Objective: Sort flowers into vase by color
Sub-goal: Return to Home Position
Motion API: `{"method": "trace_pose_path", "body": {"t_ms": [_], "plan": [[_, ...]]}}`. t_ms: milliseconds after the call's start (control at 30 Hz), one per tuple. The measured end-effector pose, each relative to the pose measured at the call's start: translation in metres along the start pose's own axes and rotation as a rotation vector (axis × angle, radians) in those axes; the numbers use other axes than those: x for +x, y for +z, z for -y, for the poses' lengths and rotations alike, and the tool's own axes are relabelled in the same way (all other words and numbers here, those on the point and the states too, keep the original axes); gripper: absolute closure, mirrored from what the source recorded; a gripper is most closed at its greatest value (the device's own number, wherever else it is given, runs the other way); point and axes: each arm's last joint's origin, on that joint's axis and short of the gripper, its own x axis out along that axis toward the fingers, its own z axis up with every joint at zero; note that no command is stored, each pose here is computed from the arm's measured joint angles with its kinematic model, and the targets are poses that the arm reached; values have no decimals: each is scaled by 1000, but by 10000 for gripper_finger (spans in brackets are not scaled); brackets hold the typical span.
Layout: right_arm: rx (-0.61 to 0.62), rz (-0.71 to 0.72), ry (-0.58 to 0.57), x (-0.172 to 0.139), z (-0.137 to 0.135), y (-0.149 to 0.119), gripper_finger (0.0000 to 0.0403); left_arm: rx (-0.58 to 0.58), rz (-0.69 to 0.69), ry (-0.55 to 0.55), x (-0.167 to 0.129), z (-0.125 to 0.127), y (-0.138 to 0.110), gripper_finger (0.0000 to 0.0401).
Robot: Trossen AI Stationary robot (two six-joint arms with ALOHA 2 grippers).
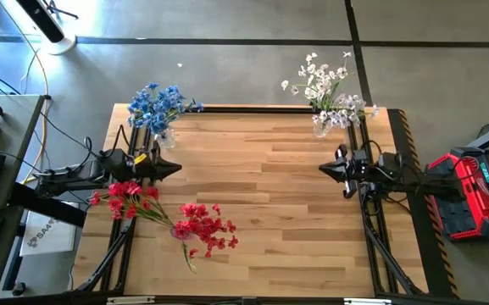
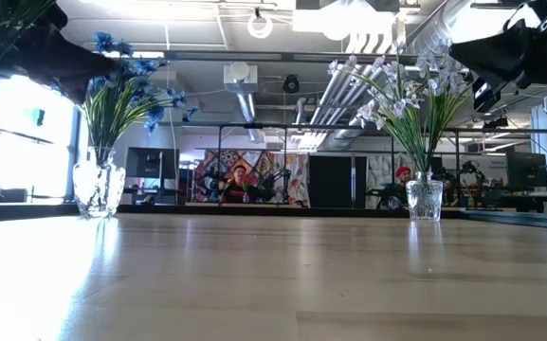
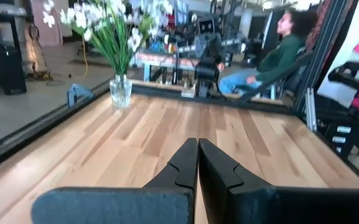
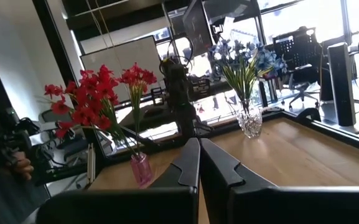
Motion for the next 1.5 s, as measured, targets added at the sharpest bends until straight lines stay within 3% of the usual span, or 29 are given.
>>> {"method": "trace_pose_path", "body": {"t_ms": [300, 533, 867, 1500], "plan": [[10, -72, -2, 0, 2, -8, 403, 28, -44, -4, 0, 0, -5, 401], [15, -99, -3, 0, 2, -10, 403, -15, -64, -22, 9, -1, -27, 401], [32, -123, -1, 1, 6, -25, 403, 15, -53, -31, 9, -1, -27, 401], [-63, -141, 33, 1, 3, -27, 403, 52, -79, -31, 11, -1, -29, 401]]}}
